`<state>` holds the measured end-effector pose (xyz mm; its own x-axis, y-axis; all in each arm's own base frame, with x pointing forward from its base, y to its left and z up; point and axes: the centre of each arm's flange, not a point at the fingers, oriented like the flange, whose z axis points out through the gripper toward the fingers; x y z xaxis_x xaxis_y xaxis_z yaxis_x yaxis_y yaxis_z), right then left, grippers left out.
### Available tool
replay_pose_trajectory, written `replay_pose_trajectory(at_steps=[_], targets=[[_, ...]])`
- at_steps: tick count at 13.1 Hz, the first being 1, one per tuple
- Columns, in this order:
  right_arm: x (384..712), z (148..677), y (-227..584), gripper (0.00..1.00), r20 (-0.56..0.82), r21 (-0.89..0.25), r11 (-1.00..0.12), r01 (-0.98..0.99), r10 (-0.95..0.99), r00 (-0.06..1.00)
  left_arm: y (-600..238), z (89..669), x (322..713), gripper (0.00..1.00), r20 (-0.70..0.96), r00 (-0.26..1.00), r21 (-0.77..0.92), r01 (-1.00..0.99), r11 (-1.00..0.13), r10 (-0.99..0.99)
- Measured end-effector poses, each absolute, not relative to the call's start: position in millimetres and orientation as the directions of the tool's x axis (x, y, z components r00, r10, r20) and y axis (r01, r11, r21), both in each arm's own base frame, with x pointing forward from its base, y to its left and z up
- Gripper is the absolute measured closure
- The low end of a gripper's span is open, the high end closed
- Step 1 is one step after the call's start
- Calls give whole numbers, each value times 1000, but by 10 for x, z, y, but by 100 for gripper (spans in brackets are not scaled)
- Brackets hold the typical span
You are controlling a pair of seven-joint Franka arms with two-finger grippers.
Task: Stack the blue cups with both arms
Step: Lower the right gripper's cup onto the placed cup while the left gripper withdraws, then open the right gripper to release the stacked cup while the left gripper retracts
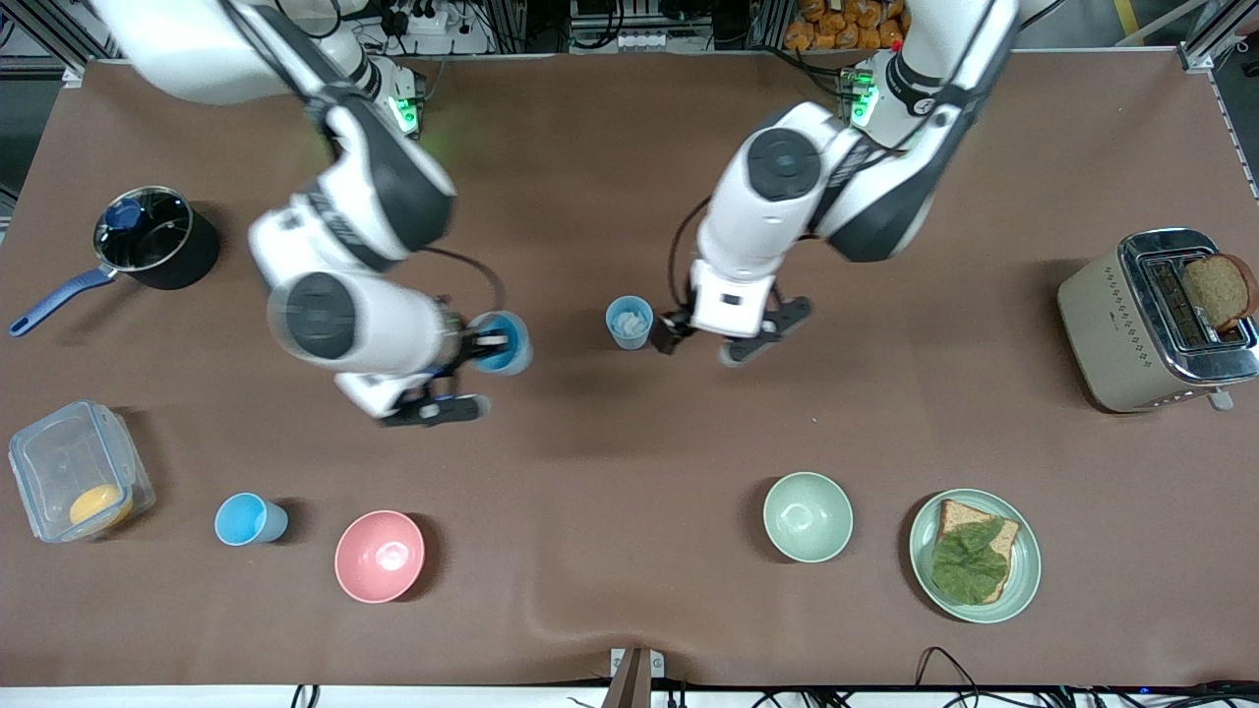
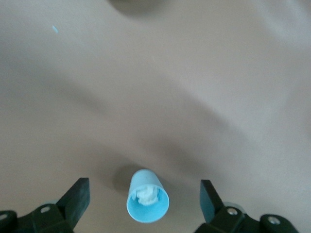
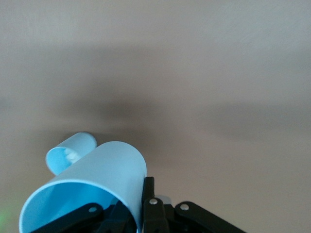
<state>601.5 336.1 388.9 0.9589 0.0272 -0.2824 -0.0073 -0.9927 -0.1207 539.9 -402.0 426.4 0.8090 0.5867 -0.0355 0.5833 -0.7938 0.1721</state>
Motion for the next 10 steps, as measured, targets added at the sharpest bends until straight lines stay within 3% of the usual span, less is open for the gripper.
replay_pose_trajectory(at_steps=[5,10], targets=[[5557,3333,4068,96,-268,-120,-967,-225,-187,945,-2872,4635,5840,0,8,896,108,441,-891,444],[5230,3081,4367,96,-270,-111,-961,-255,-218,938,-2094,4835,6015,0,20,961,70,273,-960,274]])
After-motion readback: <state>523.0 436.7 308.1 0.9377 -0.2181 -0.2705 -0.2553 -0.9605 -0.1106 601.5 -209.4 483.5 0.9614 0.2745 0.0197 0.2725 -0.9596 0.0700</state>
